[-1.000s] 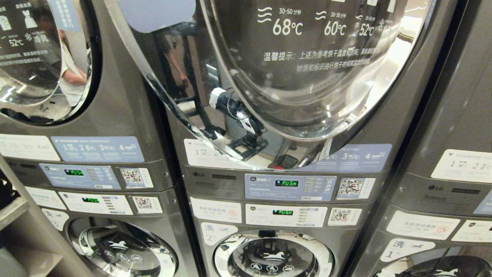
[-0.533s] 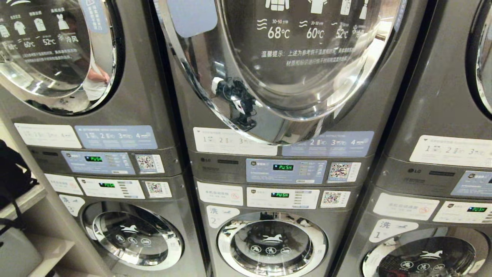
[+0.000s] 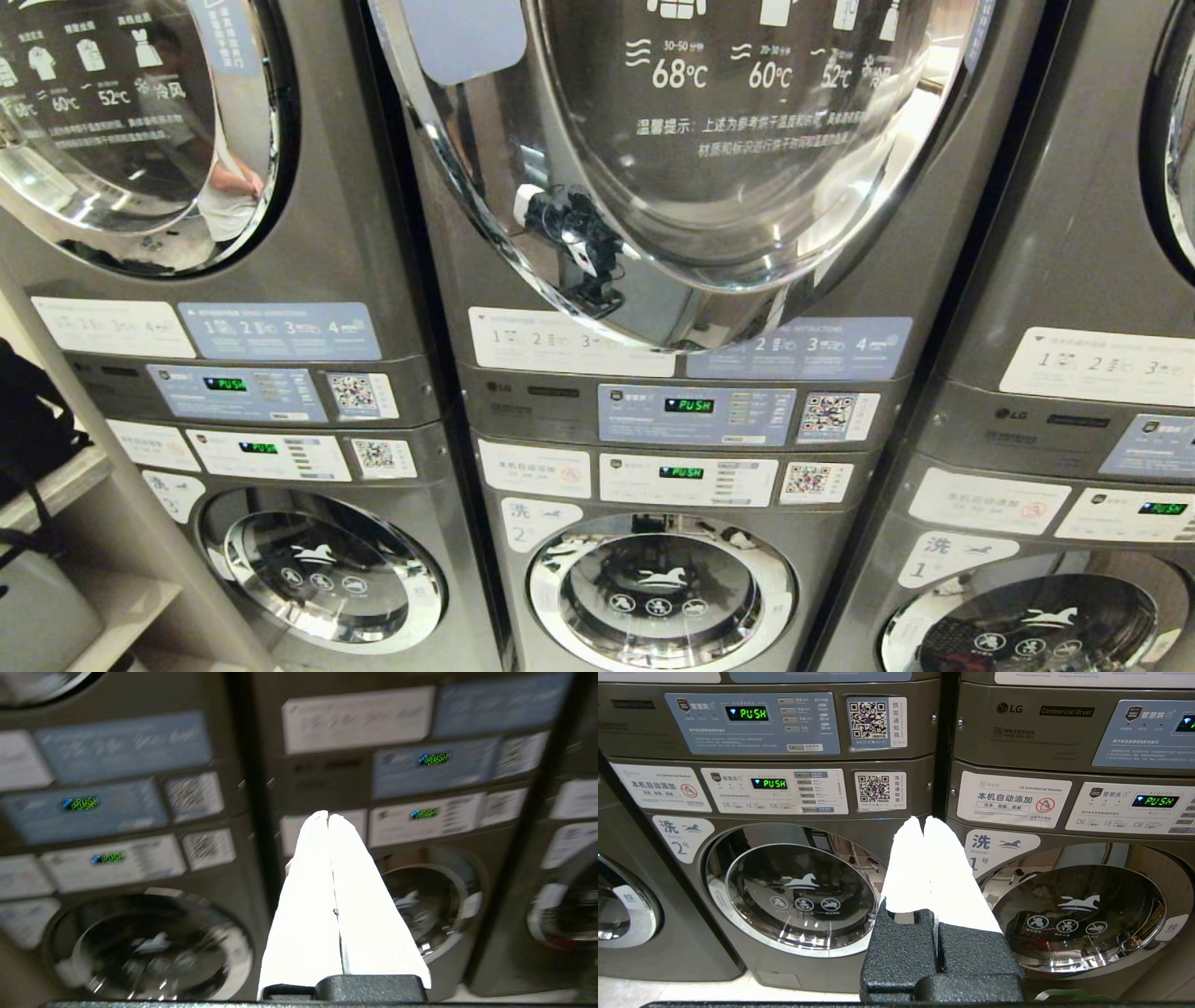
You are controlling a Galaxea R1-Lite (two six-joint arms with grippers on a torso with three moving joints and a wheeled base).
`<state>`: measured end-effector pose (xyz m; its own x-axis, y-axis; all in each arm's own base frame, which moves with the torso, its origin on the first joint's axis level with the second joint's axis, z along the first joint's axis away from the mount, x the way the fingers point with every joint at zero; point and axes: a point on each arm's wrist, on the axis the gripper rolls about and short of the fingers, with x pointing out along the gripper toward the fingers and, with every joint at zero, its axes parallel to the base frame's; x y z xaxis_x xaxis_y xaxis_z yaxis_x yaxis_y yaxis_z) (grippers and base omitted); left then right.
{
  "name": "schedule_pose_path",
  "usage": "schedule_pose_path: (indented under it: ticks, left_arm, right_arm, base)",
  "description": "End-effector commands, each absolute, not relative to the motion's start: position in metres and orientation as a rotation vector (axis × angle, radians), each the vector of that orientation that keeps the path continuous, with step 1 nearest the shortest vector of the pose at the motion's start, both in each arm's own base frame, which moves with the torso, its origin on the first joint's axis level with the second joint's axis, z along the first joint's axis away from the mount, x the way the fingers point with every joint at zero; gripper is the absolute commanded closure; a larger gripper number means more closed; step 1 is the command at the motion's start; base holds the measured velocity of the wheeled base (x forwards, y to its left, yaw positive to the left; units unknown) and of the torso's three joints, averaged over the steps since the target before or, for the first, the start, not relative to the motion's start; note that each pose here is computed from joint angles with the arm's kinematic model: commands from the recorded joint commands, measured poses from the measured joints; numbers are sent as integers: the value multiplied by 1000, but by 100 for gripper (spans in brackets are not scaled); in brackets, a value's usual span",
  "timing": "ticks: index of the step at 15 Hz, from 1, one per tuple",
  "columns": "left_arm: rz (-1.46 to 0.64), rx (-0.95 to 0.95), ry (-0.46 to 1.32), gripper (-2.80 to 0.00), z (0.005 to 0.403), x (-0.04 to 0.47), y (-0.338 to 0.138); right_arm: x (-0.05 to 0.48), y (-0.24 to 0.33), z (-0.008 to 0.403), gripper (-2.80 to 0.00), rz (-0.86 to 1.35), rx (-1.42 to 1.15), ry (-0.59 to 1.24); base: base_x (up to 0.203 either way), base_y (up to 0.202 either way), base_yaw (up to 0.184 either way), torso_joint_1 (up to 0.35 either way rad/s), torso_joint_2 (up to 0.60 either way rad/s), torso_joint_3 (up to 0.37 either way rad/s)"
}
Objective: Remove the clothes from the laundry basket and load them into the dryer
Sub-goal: Open the dryer
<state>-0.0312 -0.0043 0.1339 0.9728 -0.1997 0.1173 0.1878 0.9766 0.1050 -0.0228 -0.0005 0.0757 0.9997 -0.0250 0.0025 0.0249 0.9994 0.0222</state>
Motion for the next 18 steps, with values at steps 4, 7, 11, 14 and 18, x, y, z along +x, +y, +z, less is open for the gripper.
schedule_pose_path:
  ticks: [4,7,11,14,18]
  left_arm:
    - [-411,-19,41,0,264,100,-10]
    - [-505,-37,-48,0,324,210,-21]
    - [-590,-27,-204,0,363,309,-38]
    - [-710,-28,-252,0,371,326,-66]
    - [-848,-40,-283,0,385,290,-99]
  right_arm:
    - [-23,-1,76,0,-28,26,-3]
    - [-23,-1,76,0,-28,28,-3]
    - [-23,-1,76,0,-29,28,-3]
    - [-23,-1,76,0,-28,36,-4]
    - [-23,-1,76,0,-27,48,-5]
  base:
    - [0,0,0,0,0,0]
    - [0,0,0,0,0,0]
    - [0,0,0,0,0,0]
    - [0,0,0,0,0,0]
    - [0,0,0,0,0,0]
